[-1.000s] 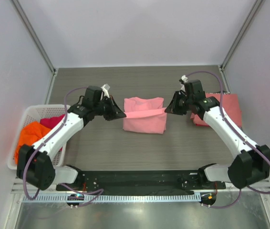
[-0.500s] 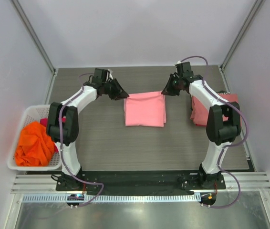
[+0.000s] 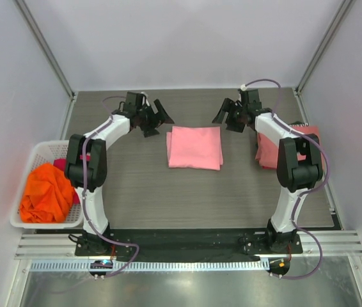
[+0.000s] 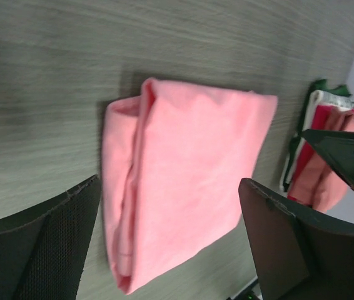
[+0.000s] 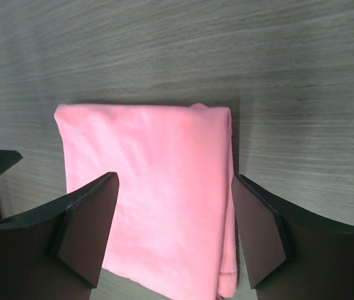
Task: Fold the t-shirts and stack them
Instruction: Fold the tshirt, then neatly place the folded tshirt to the corner
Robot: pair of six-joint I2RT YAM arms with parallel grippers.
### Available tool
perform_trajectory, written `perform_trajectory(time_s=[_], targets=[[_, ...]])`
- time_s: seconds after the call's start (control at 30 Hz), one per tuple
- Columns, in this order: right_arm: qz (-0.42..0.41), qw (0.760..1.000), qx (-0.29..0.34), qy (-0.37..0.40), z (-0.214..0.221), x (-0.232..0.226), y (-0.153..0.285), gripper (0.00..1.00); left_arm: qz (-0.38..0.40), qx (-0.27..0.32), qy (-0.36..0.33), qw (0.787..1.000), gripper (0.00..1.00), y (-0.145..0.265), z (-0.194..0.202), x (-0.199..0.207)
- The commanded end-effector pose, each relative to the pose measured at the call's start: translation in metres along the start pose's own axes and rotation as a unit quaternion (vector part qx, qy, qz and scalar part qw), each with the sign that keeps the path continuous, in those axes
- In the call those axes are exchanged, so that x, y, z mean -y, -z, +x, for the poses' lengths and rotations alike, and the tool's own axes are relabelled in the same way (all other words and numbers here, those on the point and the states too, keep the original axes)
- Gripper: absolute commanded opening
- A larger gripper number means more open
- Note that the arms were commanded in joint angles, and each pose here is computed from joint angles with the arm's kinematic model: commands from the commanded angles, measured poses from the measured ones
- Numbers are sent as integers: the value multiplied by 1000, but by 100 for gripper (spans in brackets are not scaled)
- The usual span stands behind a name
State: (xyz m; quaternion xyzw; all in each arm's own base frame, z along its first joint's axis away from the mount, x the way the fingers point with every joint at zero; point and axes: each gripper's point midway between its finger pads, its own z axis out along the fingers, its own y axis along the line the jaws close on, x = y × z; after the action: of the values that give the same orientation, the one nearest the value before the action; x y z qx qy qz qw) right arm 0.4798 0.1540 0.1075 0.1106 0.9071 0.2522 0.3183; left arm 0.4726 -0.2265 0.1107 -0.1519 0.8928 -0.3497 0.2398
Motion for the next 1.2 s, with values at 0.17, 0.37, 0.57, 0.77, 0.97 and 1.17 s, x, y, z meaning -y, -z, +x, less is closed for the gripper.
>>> perform_trajectory(time_s=[0.17, 0.37, 0.57, 0.77, 0.97, 1.17], targets=[[16, 1000, -12, 23, 17, 15, -7, 72, -78, 8, -53, 996, 88, 4, 26, -29], [38, 998, -36, 19, 33, 34, -28, 71, -84, -1, -56, 995, 90, -19, 28, -29], [28, 998, -50, 20, 44, 32, -46, 67, -85, -22, -51, 995, 84, -43, 36, -32], [22, 998, -52, 27, 49, 31, -57, 64, -88, -34, -40, 995, 69, -60, 40, -38], [119, 992, 11, 47, 25, 49, -19, 72, -75, -31, -39, 996, 28, -69, 41, -38], [228, 970, 47, 74, 8, 75, 25, 67, -68, -20, -46, 996, 2, -69, 39, -38]])
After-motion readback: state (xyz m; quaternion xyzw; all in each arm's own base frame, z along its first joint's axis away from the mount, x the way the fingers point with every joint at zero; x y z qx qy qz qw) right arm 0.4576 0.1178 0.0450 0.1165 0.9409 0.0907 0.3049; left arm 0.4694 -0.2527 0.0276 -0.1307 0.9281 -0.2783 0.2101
